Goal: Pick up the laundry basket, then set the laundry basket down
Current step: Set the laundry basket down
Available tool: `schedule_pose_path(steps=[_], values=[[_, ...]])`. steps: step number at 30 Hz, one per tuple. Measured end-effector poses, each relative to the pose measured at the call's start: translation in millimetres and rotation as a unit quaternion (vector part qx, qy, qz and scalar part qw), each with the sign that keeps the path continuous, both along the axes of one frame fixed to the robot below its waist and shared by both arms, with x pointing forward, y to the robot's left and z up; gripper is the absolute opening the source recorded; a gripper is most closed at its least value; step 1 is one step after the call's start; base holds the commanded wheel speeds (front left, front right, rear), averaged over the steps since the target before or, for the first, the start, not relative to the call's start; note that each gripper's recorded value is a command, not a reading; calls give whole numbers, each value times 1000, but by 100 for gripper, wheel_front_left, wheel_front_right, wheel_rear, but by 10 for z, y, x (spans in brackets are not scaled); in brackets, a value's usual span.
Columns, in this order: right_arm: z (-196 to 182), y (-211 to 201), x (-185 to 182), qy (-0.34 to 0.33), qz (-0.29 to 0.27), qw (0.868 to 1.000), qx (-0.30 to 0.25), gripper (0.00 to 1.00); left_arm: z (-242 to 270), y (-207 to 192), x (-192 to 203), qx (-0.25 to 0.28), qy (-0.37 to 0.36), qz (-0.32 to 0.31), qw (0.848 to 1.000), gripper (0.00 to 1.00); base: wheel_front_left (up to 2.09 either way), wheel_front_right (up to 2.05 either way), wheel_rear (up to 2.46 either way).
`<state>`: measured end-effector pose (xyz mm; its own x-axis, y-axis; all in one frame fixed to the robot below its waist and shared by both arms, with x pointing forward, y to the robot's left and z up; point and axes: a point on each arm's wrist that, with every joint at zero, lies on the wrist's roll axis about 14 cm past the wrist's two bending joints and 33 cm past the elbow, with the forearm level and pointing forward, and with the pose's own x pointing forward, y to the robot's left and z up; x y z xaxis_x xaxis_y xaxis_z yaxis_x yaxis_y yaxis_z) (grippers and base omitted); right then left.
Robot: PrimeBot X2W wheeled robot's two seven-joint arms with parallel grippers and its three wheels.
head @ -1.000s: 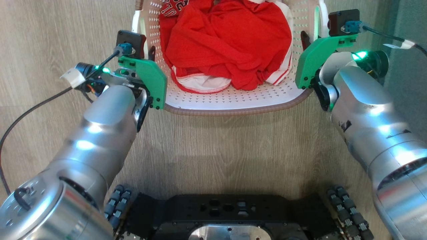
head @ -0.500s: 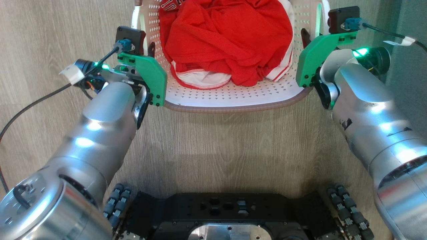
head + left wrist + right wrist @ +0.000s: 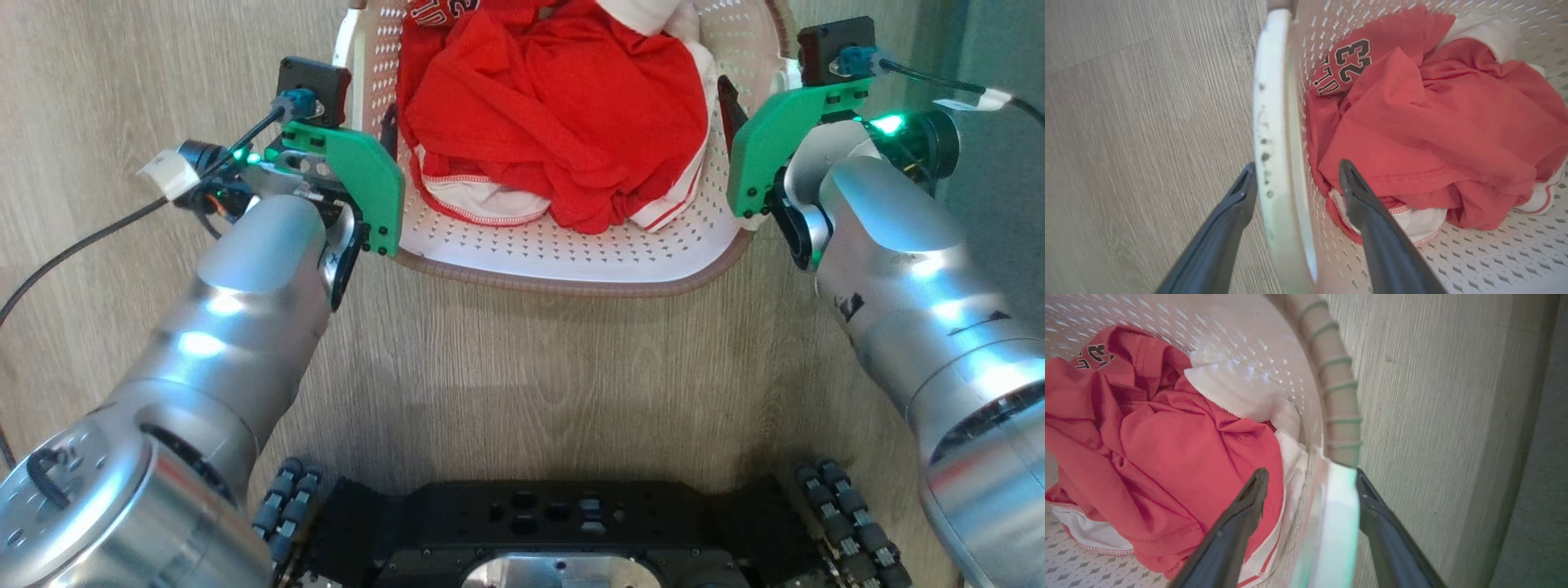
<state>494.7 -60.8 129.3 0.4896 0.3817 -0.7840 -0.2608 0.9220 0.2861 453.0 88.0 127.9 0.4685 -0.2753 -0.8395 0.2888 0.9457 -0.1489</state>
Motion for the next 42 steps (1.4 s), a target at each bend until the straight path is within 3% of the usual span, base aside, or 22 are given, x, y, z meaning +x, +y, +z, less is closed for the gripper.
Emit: schedule_pose_path(steps=[17, 22, 27, 36, 42], values=[[699, -39, 380, -100, -8, 995, 6, 100, 487, 7, 184, -8, -58, 14, 998, 100, 0, 0, 0], [1092, -75, 562, -143, -27, 989, 14, 100, 900, -31, 448, -22, -123, 25, 992, 100, 0, 0, 0], [1766, 5, 837, -228, -37, 972, 44, 100, 1332, -15, 506, -42, -183, 51, 981, 100, 0, 0, 0], [2349, -225, 370, -298, -72, 950, 49, 100, 2080, 30, 224, -72, -276, 86, 954, 100, 0, 0, 0], [2871, -294, 91, -358, -90, 927, 70, 100, 2509, 134, -26, -81, -331, 104, 934, 100, 0, 0, 0]])
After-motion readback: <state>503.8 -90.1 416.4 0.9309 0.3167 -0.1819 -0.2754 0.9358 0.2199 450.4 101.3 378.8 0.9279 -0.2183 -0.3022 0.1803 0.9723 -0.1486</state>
